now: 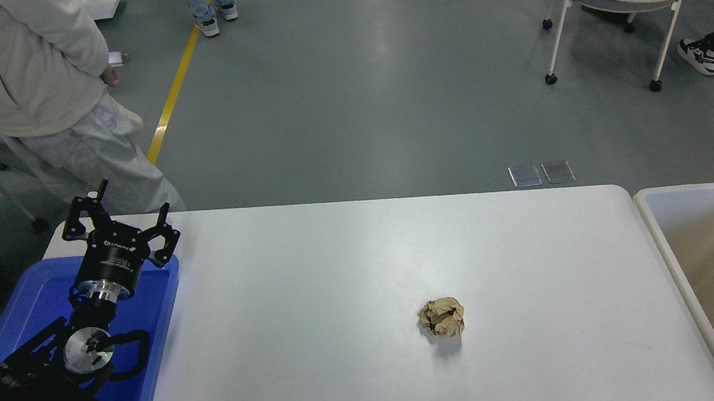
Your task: Tidy desktop
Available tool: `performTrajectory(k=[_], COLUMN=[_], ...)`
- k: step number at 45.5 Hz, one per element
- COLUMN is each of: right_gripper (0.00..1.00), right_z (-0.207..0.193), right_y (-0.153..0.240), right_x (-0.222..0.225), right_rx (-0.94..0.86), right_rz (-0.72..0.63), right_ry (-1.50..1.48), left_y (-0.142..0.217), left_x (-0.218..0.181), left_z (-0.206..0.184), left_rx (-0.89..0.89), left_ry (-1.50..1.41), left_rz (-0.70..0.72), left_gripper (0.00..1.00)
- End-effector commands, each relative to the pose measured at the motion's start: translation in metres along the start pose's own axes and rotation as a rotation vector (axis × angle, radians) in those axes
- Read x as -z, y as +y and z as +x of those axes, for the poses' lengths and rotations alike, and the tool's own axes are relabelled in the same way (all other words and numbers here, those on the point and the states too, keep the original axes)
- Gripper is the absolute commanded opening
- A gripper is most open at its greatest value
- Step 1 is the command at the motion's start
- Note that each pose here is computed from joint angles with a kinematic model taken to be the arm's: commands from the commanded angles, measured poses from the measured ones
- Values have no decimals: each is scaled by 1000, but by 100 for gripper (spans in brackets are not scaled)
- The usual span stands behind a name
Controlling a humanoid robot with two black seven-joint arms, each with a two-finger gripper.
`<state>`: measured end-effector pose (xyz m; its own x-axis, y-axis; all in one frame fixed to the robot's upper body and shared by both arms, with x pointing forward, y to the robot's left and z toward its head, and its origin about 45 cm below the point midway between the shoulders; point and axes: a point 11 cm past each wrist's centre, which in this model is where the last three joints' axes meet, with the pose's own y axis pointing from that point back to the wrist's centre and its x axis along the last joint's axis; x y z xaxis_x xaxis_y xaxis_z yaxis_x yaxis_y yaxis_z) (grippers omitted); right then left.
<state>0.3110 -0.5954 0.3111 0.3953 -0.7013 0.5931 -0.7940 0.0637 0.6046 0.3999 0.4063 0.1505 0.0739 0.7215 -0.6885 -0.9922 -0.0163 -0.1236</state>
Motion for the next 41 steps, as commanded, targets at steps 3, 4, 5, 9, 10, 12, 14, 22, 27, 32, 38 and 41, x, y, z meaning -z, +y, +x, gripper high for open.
performTrajectory(k=[3, 4, 5, 9, 10, 12, 14, 22, 27, 32, 38, 41], right_gripper=[0, 0, 0, 0, 0, 0, 0, 0, 0, 0, 0, 0], right_z=[-15, -18, -21, -41, -45, -54, -61, -79, -84, -89, -95, -101], right_y=[-18, -19, -21, -34, -36, -42, -48, -60, -63, -65, -68, -72], right_x=[-67, -71, -75, -93, -97, -104, -111, -127, -132, -135, -143, -145], right_rx=[-58, -59, -58, -52, -55, -55, -61, -93, -113, -128, -150, -156], right_rz=[-97, -102, -108, -134, -139, -153, -163, -190, -190, -195, -216, -225], right_ry=[-153, -164, -175, -228, -238, -257, -276, -332, -377, -403, -413, -410], left_y=[0, 0, 0, 0, 0, 0, 0, 0, 0, 0, 0, 0], left_x=[0, 0, 0, 0, 0, 0, 0, 0, 0, 0, 0, 0], left_z=[0, 0, 0, 0, 0, 0, 0, 0, 0, 0, 0, 0], left_rx=[-1, 0, 0, 0, -1, 0, -1, 1, 0, 1, -1, -1], left_ry=[0, -1, -1, -1, 0, -1, 0, 0, -1, 0, 0, 0], left_rz=[0, 1, 1, 1, 0, 1, 0, 1, 1, 1, 0, 0], left_gripper=[100, 100, 100, 100, 100, 100, 100, 100, 100, 100, 100, 100])
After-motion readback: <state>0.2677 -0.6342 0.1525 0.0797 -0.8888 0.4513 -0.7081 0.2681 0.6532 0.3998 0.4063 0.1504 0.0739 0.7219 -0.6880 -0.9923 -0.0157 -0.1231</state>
